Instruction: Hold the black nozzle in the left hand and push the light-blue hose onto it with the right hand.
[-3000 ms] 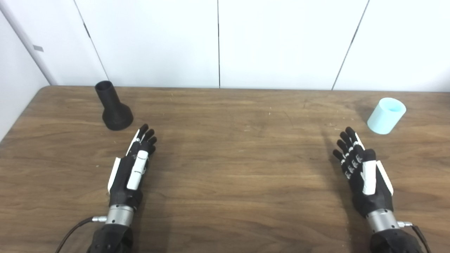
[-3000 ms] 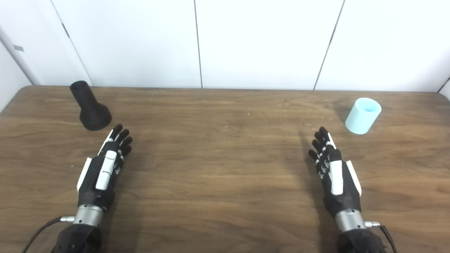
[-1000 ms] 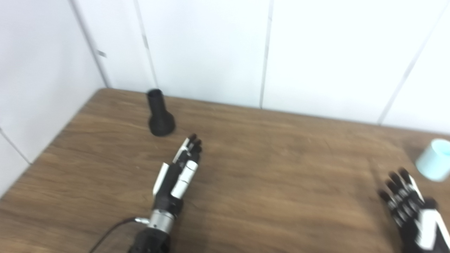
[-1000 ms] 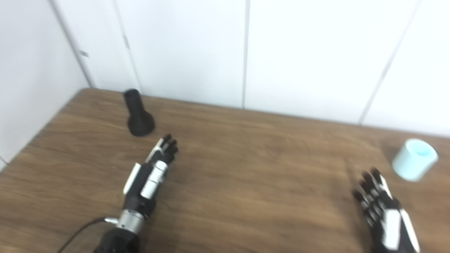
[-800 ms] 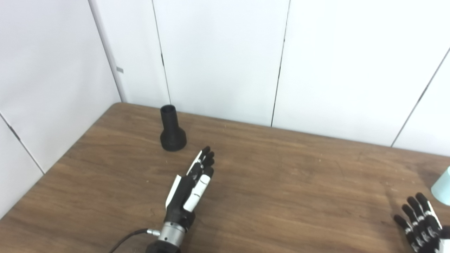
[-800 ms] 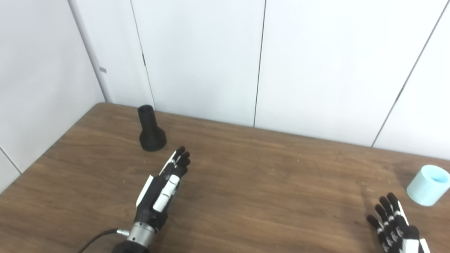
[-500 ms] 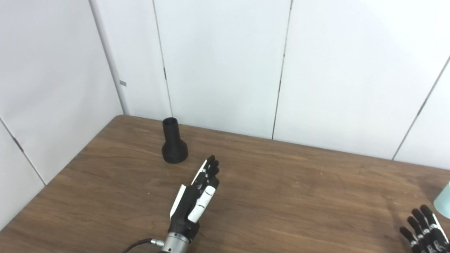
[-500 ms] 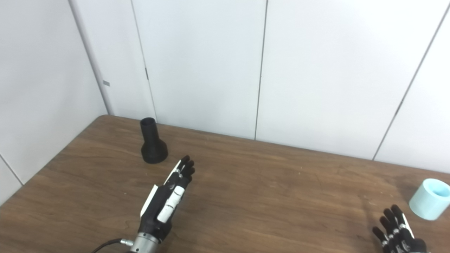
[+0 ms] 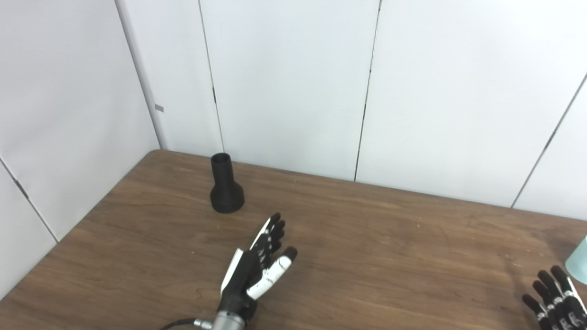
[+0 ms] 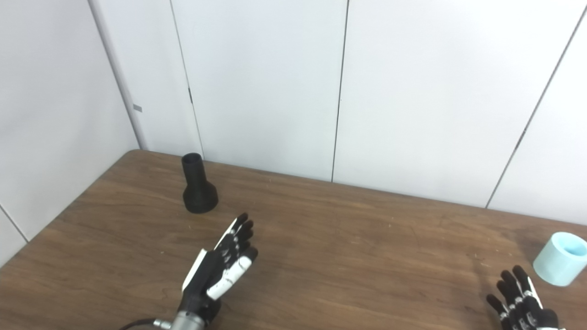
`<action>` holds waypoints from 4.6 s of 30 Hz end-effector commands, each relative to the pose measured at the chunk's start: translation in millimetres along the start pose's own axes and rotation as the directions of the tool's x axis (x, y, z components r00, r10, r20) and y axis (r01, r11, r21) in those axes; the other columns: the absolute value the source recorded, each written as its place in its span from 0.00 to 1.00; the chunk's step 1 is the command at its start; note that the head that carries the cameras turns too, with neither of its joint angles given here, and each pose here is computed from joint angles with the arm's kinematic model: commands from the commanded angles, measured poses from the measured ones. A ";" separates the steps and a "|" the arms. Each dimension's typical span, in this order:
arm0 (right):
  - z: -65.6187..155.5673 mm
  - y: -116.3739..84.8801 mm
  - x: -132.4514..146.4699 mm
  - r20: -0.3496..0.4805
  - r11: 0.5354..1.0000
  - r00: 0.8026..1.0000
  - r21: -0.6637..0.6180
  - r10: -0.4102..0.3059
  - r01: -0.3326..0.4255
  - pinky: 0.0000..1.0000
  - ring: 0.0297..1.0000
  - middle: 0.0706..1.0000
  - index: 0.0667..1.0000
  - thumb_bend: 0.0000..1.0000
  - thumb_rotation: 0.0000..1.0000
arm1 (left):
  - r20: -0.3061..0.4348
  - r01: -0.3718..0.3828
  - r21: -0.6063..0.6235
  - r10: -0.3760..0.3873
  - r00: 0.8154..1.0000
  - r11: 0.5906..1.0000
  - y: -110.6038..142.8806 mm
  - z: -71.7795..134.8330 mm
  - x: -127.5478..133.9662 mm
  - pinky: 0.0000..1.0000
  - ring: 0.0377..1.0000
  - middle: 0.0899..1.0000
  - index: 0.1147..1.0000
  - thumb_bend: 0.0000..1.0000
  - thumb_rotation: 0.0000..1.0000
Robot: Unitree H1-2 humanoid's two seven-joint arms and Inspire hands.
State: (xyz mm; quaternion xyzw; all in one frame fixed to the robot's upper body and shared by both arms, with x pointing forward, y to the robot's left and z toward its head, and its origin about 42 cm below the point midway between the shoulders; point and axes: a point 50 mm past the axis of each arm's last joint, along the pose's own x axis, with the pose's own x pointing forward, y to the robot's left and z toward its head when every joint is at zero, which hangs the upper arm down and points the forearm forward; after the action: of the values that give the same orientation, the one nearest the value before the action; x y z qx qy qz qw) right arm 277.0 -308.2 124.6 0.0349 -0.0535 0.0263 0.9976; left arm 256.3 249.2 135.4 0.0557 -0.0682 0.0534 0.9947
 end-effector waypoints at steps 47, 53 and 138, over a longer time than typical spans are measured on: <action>-17.2 -5.5 -7.7 -0.054 0.999 0.998 -0.028 0.017 -0.019 0.80 0.95 0.95 0.99 0.65 1.00 | -0.070 -0.097 0.822 0.268 0.961 0.561 138.7 52.9 159.3 1.00 1.00 1.00 0.93 0.98 0.49; -15.9 -4.8 -8.6 -0.058 0.999 0.998 -0.034 0.018 -0.020 0.79 0.94 0.93 0.99 0.65 1.00 | -0.116 -0.039 0.824 0.237 0.965 0.566 134.5 47.1 175.5 1.00 1.00 1.00 0.92 1.00 0.51; 0.7 16.8 -3.9 -0.045 0.997 0.999 -0.072 -0.008 0.005 0.82 0.91 0.85 0.95 0.62 1.00 | -0.006 0.024 0.824 -0.034 0.999 0.566 45.8 34.0 171.9 1.00 0.66 0.44 0.42 0.52 0.00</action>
State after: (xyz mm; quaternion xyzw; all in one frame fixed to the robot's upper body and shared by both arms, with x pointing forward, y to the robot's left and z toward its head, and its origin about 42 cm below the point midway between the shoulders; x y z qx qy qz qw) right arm 272.0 -298.6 124.6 -0.0030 -0.0320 0.0117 0.9994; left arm 411.3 314.5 181.5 0.5045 -0.0022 0.0698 0.8606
